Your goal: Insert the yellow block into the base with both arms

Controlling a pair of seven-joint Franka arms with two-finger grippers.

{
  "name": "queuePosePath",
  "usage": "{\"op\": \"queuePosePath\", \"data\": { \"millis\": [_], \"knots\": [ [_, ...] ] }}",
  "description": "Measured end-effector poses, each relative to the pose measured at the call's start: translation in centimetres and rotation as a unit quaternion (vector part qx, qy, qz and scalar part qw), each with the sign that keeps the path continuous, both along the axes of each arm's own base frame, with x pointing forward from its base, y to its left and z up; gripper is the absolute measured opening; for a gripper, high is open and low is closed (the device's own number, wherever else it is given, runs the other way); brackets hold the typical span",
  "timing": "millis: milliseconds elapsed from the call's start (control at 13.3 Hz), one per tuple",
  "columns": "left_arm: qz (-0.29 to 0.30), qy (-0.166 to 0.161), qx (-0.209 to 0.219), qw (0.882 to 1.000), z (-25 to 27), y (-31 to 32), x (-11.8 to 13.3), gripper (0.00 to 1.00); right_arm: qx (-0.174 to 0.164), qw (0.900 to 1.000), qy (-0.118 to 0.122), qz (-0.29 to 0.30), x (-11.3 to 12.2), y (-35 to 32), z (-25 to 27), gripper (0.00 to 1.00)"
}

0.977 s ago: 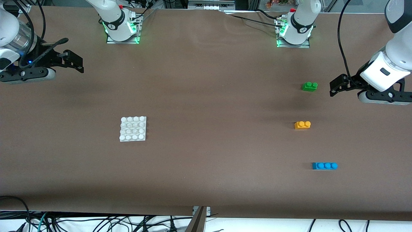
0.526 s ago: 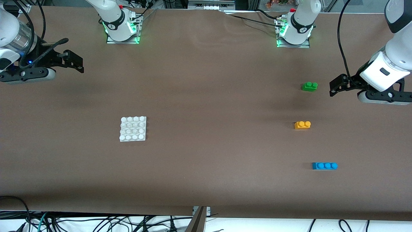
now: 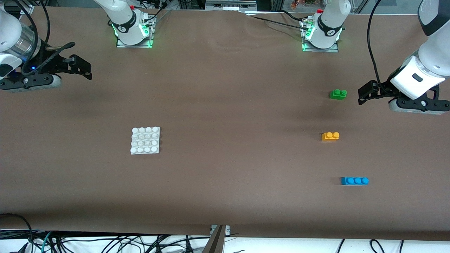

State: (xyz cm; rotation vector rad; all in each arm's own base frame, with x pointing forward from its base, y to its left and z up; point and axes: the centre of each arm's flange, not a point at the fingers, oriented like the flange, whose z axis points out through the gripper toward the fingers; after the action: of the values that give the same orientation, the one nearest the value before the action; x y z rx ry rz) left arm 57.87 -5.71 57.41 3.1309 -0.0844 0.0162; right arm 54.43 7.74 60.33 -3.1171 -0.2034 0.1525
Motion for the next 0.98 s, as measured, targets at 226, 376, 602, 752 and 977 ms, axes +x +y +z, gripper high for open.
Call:
{"op": "queuePosePath", "data": {
  "millis": [226, 376, 602, 752, 977],
  "knots": [
    [0.0, 0.0, 0.0, 1.0, 0.0, 0.0, 0.0, 1.0, 0.0, 1.0, 0.001, 0.0, 0.0, 0.0, -0.1, 1.0],
    [0.0, 0.0, 0.0, 1.0, 0.0, 0.0, 0.0, 1.0, 0.0, 1.0, 0.002, 0.0, 0.1, 0.0, -0.2, 1.0],
    [0.0, 0.0, 0.0, 1.0, 0.0, 0.0, 0.0, 1.0, 0.001, 1.0, 0.004, -0.004, 1.6, 0.1, -2.4, 1.0],
    [0.0, 0.0, 0.0, 1.0, 0.0, 0.0, 0.0, 1.0, 0.004, 1.0, 0.001, -0.007, 4.0, 0.3, -5.7, 1.0],
    [0.0, 0.0, 0.0, 1.0, 0.0, 0.0, 0.0, 1.0, 0.005, 1.0, 0.007, -0.021, 6.7, 0.5, -10.9, 1.0]
  ]
}}
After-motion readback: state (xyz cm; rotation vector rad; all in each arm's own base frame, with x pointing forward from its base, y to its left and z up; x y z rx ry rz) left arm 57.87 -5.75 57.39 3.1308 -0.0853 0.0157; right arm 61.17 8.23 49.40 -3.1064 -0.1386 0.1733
